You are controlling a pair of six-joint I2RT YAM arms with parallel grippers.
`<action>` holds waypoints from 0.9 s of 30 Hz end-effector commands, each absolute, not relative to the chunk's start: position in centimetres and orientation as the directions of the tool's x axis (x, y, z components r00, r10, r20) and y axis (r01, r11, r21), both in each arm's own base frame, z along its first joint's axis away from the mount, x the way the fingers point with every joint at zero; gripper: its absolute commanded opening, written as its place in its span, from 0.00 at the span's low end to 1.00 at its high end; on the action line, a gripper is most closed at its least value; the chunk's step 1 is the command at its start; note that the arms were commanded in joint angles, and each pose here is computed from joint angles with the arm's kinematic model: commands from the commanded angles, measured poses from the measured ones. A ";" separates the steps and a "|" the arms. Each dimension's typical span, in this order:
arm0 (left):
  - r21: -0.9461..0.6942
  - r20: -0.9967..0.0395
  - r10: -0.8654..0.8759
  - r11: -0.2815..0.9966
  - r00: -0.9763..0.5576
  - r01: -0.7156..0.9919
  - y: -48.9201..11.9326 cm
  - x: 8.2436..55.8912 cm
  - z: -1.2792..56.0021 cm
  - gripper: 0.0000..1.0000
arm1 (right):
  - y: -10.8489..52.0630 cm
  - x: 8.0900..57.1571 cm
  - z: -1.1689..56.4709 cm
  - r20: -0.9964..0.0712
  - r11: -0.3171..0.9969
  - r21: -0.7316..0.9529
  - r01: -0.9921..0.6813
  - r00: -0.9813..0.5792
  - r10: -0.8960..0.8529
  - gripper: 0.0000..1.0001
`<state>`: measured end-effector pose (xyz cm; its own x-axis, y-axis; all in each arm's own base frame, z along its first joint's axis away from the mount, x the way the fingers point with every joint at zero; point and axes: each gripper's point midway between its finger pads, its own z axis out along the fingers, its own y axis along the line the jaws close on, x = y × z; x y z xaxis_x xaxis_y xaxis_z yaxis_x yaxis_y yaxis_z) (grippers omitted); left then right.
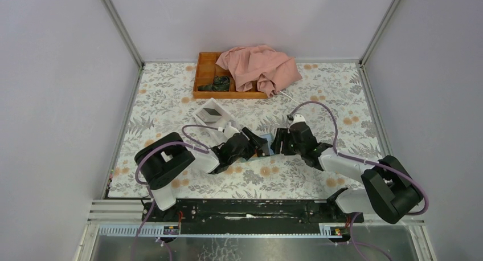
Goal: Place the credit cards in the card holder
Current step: Insert the credit card into the card holder.
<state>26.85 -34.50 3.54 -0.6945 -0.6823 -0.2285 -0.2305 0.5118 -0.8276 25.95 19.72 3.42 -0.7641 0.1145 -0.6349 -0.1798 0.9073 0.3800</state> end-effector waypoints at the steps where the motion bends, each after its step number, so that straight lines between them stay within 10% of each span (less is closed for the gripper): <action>1: -0.769 -0.162 -0.642 0.557 -0.749 -0.312 -34.0 24.3 -0.1 0.68 | 20.8 26.1 5.3 -0.677 0.869 0.437 -0.233 -0.721 0.147 0.68; 27: -0.781 -0.050 -0.652 0.498 -0.756 -0.377 -35.1 23.6 -1.8 0.69 | 22.8 25.3 3.8 -0.735 0.923 0.247 -0.294 -0.678 -0.019 0.75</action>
<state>26.48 -36.74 3.66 -0.7136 -0.6986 -0.0526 -0.2913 0.3642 -0.8846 23.83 22.20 2.48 -0.7257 -0.0187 -0.6878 -0.2965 0.9105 0.2882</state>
